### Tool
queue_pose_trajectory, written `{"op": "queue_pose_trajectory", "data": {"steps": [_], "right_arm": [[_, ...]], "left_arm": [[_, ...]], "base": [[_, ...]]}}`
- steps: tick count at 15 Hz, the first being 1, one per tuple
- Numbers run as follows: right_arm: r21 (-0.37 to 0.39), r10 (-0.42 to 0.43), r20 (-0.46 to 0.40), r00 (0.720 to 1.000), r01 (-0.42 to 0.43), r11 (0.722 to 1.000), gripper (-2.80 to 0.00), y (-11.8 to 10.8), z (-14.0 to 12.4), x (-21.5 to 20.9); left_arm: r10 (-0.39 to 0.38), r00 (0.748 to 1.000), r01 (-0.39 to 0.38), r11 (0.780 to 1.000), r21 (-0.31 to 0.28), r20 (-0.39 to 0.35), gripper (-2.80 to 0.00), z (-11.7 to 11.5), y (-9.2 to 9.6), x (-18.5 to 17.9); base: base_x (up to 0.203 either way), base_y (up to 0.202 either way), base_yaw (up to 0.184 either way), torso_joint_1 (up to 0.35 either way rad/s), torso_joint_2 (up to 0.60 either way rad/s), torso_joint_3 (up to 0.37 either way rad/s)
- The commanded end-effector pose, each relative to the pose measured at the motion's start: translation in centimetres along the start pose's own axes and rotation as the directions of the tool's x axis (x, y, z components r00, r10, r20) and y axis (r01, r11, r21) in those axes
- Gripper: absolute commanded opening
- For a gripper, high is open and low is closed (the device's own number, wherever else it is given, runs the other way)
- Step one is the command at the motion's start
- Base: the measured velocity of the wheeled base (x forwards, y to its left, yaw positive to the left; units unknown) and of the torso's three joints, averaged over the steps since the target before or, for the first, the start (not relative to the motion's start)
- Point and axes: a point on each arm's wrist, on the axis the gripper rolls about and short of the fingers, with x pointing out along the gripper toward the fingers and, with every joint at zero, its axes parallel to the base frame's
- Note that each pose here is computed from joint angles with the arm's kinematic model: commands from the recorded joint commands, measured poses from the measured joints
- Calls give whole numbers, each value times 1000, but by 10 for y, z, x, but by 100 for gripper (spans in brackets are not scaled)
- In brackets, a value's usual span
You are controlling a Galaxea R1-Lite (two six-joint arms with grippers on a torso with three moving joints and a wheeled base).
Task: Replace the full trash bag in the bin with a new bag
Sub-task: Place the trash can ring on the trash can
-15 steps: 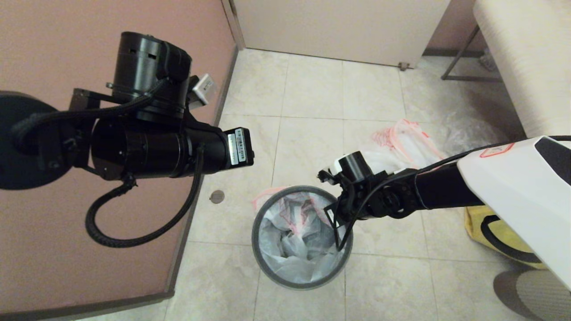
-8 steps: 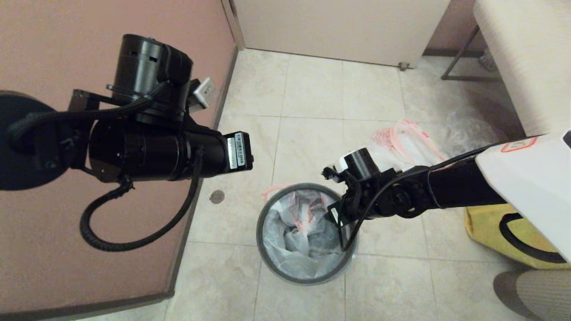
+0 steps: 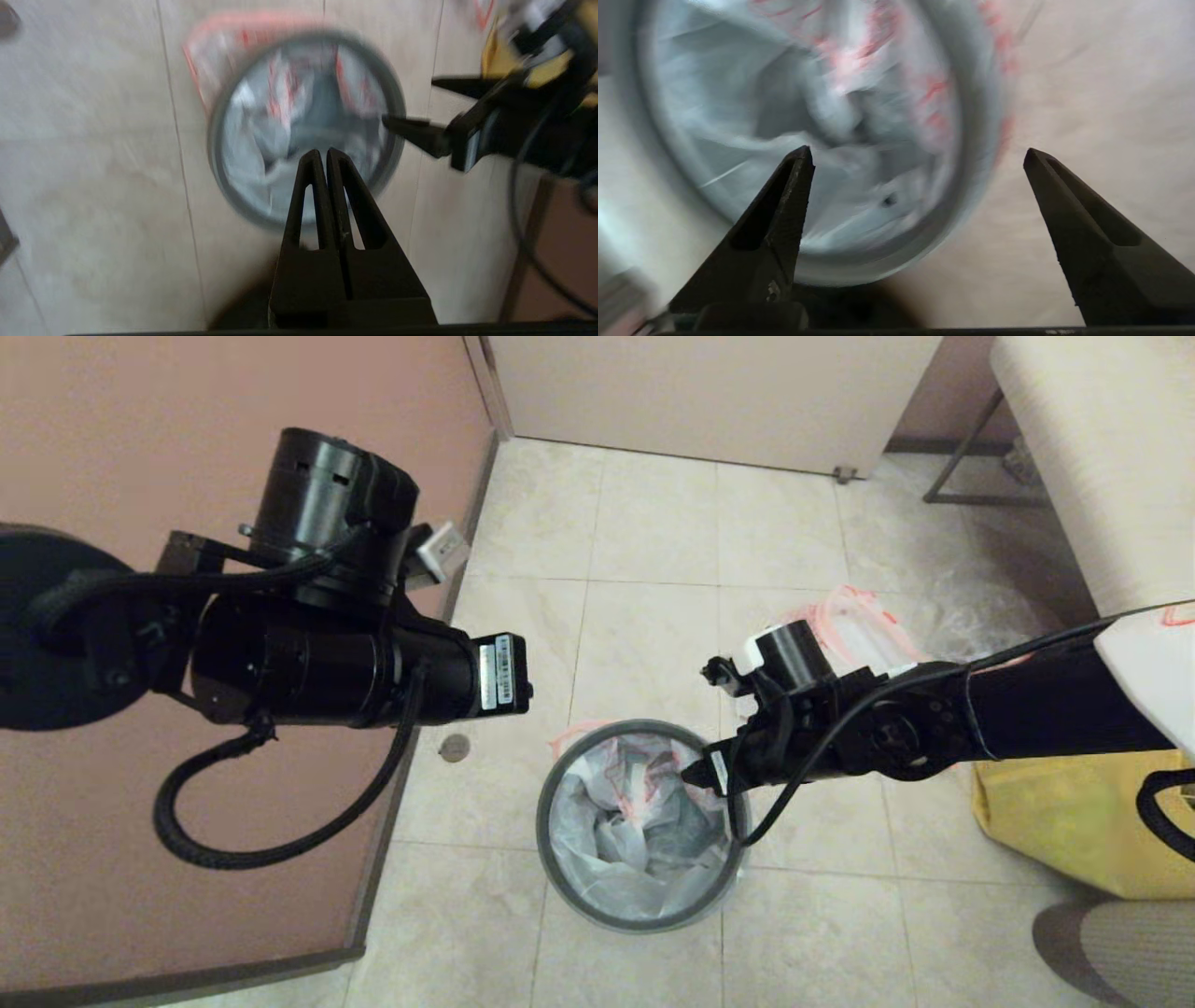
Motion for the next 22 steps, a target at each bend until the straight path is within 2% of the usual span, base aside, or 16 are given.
{"op": "queue_pose_trajectory", "data": {"steps": [1, 3, 4, 9, 18, 22], "right_arm": [[11, 34, 1, 999, -34, 999, 0, 1, -1, -9], [10, 59, -40, 997, -58, 998, 0, 2, -9, 4], [11, 63, -58, 996, -62, 998, -280, 3, -13, 11], [4, 77, -103, 992, -77, 997, -280, 11, -22, 45], [28, 39, -91, 995, -37, 999, -280, -7, -18, 55], [41, 28, -94, 995, -25, 999, -280, -15, -18, 56]], "left_arm": [[6, 999, -6, 1000, 2, -32, -280, -3, 0, 8], [4, 1000, -4, 1000, 1, -26, -280, -1, 0, 7], [4, 1000, -4, 1000, -2, -22, -280, 0, 0, 6], [5, 1000, -5, 1000, -6, -11, -280, 2, 2, 2], [0, 1000, 0, 1000, -5, -8, -280, 2, 1, 2], [29, 998, -29, 1000, -7, -63, -280, -5, 7, 20]], "base": [[0, 0, 0, 0, 0, 0], [0, 0, 0, 0, 0, 0], [0, 0, 0, 0, 0, 0], [0, 0, 0, 0, 0, 0], [0, 0, 0, 0, 0, 0], [0, 0, 0, 0, 0, 0]]}}
